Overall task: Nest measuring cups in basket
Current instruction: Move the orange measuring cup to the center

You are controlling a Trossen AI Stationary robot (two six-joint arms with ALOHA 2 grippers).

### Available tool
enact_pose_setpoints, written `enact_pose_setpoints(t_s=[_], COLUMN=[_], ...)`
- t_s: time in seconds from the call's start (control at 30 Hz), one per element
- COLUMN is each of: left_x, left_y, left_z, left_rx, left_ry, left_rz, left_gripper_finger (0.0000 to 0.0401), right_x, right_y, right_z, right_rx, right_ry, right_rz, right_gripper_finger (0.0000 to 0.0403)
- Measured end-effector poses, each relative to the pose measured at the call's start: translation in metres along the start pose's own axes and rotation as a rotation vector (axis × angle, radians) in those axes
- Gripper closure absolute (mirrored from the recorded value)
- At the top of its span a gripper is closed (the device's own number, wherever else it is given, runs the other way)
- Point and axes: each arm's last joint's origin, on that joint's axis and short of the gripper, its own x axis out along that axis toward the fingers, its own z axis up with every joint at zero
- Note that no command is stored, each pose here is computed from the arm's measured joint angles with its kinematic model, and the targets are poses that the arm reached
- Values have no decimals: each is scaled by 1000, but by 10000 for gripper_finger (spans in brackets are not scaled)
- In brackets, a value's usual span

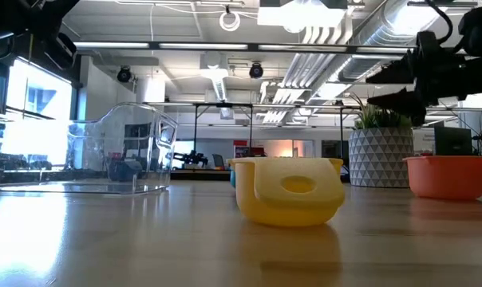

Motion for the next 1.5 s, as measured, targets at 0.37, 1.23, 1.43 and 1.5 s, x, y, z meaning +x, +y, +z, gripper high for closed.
enact_pose_setpoints(t_s=[0.37,1.23,1.43,1.5], left_x=[0,-1,-1,-1], left_y=[0,7,7,7], left_z=[-1,-9,-9,-9], left_rx=[50,88,56,54], left_ry=[8,65,59,58], left_rz=[4,143,154,157], left_gripper_finger=[325,325,325,325], right_x=[-10,-3,17,23], right_y=[29,111,116,116], right_z=[52,175,178,176], right_rx=[23,-230,-205,-177], right_ry=[-315,-322,-235,-179], right_rz=[146,285,323,305], right_gripper_finger=[155,155,155,155])
